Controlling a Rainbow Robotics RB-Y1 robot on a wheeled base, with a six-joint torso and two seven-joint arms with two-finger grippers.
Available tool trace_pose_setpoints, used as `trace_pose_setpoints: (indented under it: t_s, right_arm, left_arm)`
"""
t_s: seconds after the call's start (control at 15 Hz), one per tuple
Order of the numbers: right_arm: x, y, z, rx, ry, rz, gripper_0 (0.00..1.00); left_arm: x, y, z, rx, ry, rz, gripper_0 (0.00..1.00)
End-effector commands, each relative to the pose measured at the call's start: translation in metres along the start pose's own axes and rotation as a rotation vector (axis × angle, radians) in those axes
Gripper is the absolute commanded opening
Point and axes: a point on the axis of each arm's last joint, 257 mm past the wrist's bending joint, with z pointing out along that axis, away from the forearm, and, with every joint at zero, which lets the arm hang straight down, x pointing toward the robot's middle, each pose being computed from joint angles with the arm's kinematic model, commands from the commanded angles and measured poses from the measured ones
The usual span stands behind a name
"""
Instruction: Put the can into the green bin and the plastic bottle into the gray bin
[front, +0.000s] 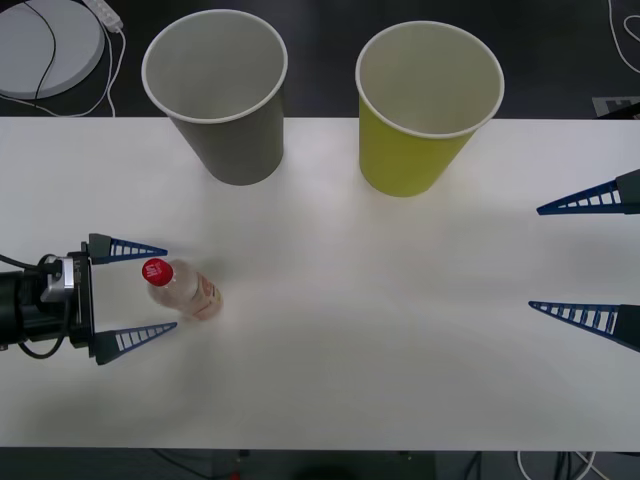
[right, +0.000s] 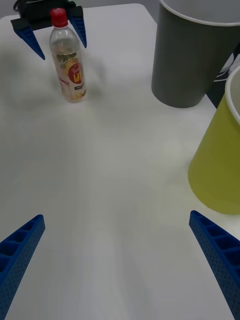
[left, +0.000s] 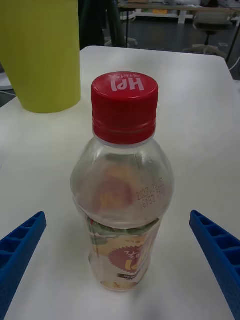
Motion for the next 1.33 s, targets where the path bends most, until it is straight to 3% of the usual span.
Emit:
trace_pose_setpoints:
  t_s: [0.07, 1.33]
  right_arm:
    - [0.0, 0.0, 0.0, 0.0, 0.0, 0.0, 1.0]
    - [0.0, 0.0, 0.0, 0.0, 0.0, 0.0, 1.0]
  left_arm:
    - [0.001, -0.001, 0.01, -0.007, -0.01, -0.006, 1.0]
    - [-0.011, -0.001, 0.039, 0.006, -0.053, -0.016, 1.0]
